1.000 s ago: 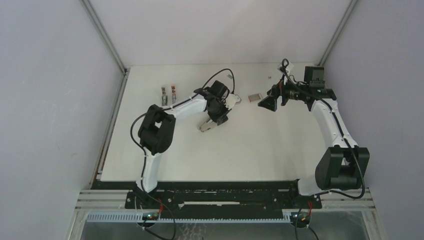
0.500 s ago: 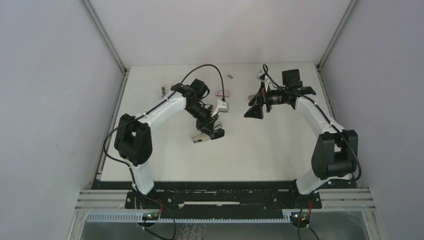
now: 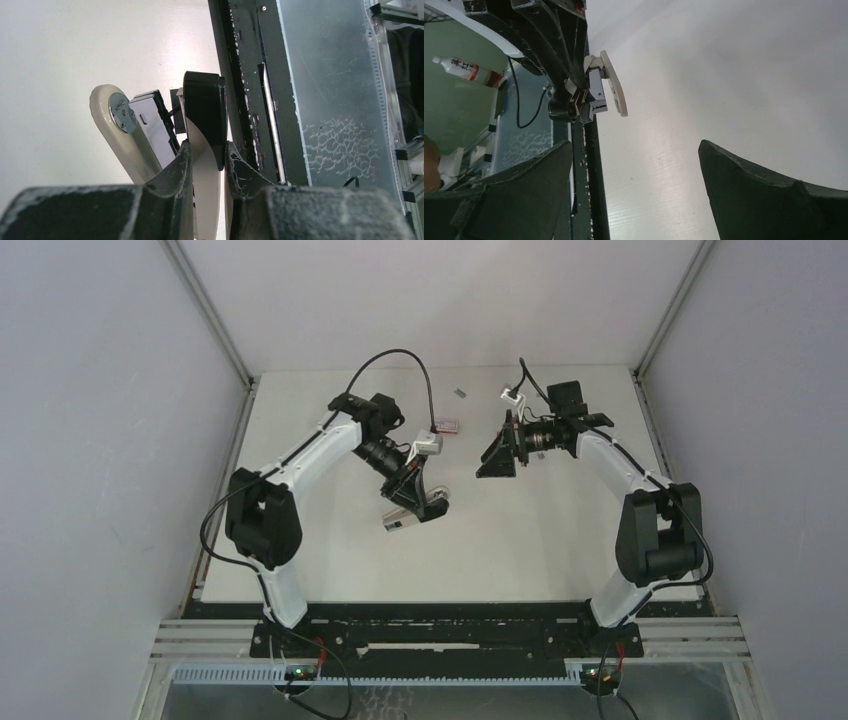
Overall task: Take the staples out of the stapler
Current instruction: Pick up the stapler from the center of the board, then unload the staple at the center of the board.
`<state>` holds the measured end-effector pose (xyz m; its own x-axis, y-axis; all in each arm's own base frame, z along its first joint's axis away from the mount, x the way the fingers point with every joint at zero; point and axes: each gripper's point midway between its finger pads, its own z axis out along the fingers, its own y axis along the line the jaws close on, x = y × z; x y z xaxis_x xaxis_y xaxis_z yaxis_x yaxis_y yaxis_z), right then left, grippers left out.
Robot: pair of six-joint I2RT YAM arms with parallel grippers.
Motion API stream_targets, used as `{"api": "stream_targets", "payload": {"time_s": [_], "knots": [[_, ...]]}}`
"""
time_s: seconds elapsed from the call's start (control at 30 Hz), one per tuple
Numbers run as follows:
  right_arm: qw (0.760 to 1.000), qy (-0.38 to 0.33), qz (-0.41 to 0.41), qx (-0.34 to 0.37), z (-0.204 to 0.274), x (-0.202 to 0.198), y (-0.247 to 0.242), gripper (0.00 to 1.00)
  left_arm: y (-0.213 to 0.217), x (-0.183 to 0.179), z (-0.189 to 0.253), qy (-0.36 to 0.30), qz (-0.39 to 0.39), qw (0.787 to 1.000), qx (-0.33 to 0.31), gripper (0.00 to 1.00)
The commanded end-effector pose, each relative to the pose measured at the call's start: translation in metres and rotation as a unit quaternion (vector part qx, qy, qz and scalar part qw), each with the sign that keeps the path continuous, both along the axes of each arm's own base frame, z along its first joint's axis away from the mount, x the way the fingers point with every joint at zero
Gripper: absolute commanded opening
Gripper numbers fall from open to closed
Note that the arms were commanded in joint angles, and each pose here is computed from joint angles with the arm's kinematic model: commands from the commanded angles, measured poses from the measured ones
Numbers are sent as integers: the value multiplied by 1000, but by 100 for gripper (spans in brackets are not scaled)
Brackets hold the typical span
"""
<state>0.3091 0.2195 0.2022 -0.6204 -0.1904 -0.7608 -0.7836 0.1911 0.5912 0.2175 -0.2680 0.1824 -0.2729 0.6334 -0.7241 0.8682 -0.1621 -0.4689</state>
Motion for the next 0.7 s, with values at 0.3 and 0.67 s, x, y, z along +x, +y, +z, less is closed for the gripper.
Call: {"api": "stream_targets", "payload": {"time_s": [0.3, 0.67], "knots": [[995, 58, 77, 32, -10, -21, 44, 88, -10, -16, 27, 38, -2, 997, -67, 5], [992, 36, 113, 47, -14, -33, 48, 77, -10, -2, 21, 73, 23, 995, -68, 5]]}}
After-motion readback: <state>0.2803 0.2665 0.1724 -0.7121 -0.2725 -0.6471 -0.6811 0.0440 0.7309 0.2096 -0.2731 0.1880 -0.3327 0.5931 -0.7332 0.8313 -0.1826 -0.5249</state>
